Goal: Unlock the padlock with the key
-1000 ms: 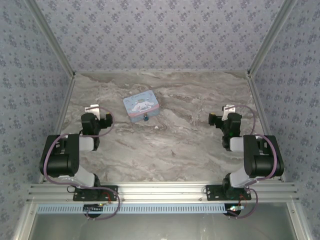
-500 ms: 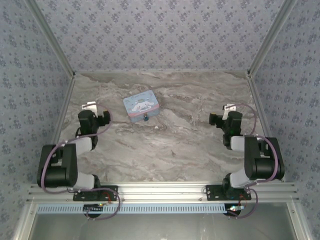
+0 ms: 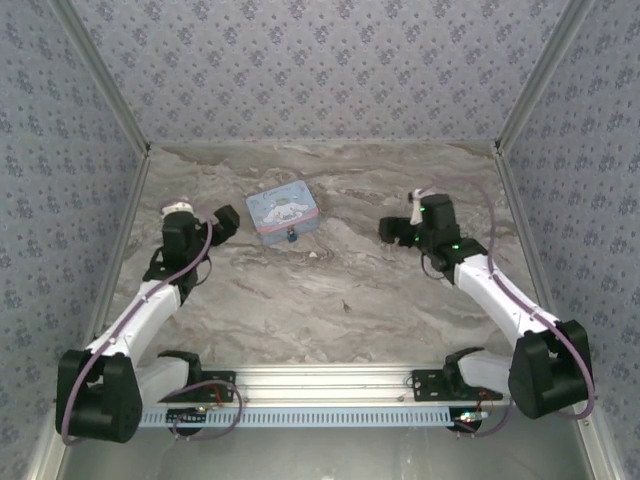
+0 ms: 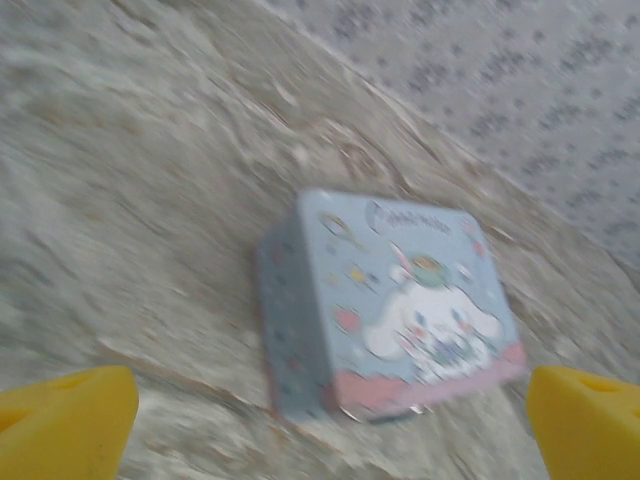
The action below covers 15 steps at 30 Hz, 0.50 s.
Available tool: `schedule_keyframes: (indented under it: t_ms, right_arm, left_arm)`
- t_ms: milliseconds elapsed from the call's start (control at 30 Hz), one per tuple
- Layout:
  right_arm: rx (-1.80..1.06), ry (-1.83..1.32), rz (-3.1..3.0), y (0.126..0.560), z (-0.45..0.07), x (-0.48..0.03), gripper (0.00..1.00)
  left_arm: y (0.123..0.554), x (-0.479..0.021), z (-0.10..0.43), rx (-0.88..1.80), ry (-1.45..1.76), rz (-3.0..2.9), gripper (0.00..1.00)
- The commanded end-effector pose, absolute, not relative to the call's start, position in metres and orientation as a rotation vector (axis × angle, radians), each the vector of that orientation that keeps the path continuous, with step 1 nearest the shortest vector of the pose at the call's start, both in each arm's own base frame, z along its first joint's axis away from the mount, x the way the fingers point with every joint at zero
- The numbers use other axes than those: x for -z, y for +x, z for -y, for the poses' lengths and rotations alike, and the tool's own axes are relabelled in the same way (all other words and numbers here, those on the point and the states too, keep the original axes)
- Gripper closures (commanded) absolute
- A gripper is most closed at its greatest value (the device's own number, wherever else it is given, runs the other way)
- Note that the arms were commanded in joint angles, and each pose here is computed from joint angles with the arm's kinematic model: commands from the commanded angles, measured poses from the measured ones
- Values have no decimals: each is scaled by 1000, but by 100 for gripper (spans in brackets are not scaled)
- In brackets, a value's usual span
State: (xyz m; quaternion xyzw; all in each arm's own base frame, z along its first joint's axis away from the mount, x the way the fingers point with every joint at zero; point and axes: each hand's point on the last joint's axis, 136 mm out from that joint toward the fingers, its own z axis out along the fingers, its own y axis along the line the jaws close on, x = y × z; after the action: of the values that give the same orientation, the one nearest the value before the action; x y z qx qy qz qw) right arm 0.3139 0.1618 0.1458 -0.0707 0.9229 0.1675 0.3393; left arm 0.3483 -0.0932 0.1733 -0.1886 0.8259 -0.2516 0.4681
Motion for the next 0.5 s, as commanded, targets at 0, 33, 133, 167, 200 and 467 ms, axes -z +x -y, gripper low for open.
schedule_keyframes:
  t_ms: [0,33,133,167,200,467]
  right_arm:
    - [-466,-211,-2682,260,-181,-106,15]
    - [-472,-228,-2714,252,-188,-99,17]
    - [-485,-290,-2801,231,-210,-78,25]
    - [-479,-304,-2826,226,-215,-72,27]
    - [-475,-324,-2852,220,-220,-66,28]
    - [-387,-465,-2979,199,-243,-36,45]
  left_arm:
    - [353,-187,116,722,-493,-1991,0]
    - [354,-190,121,732,-483,-1984,1]
    - [360,-194,133,759,-461,-1972,1]
    - [361,-195,136,763,-453,-1974,1]
    - [363,-195,138,766,-448,-1977,1]
    - [363,-195,144,774,-440,-1978,1]
